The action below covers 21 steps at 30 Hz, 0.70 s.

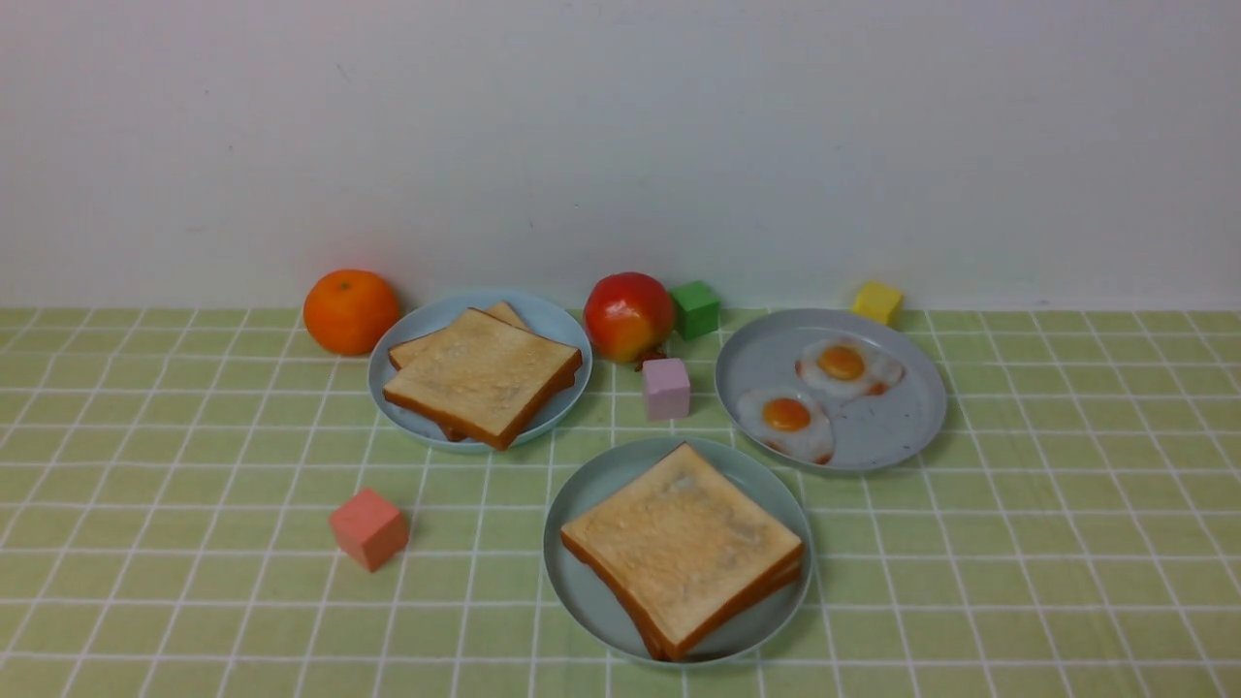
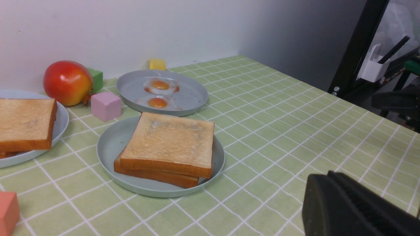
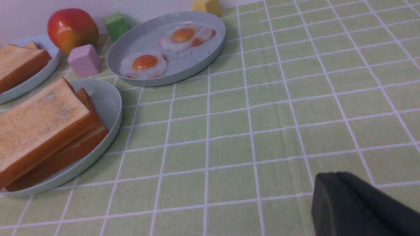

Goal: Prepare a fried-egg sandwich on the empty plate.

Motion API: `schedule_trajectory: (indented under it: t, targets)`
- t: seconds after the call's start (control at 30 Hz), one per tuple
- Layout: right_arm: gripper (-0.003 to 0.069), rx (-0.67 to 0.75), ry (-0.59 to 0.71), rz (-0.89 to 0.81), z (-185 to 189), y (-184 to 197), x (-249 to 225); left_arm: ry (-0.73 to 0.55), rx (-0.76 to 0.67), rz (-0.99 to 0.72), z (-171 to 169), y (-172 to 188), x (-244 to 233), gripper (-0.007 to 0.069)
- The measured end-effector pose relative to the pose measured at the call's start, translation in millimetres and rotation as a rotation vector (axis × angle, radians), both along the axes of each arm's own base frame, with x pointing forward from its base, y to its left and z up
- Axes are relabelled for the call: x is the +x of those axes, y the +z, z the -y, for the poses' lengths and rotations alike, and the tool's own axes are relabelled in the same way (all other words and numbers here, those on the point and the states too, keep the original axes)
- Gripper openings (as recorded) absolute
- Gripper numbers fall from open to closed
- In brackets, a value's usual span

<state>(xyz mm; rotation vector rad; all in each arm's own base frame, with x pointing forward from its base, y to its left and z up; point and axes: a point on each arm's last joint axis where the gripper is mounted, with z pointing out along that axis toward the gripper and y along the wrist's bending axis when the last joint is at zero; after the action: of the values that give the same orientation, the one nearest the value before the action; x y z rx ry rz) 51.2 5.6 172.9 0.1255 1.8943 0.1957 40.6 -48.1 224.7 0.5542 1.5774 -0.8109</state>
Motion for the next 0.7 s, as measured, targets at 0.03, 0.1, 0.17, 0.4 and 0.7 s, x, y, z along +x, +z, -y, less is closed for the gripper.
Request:
schedule_trajectory:
  t: [0.03, 0.1, 0.17, 0.4, 0.7]
  targets:
    - [-0.0008, 0.000, 0.000, 0.000, 0.0, 0.0, 0.0, 0.000, 0.000, 0.000, 0.0, 0.0, 0.0, 0.0001]
    - [-0.0008, 0.000, 0.000, 0.000, 0.0, 0.0, 0.0, 0.000, 0.000, 0.000, 0.0, 0.0, 0.0, 0.0003]
    - [-0.0008, 0.000, 0.000, 0.000, 0.0, 0.0, 0.0, 0.000, 0.000, 0.000, 0.0, 0.0, 0.0, 0.0005]
    - [-0.0004, 0.000, -0.001, 0.000, 0.1, 0.0, 0.0, 0.000, 0.000, 0.000, 0.0, 0.0, 0.0, 0.0013]
    - [0.0003, 0.001, -0.001, 0.000, 0.1, 0.0, 0.0, 0.013, 0.000, 0.001, -0.5, -0.2, 0.7, 0.0018]
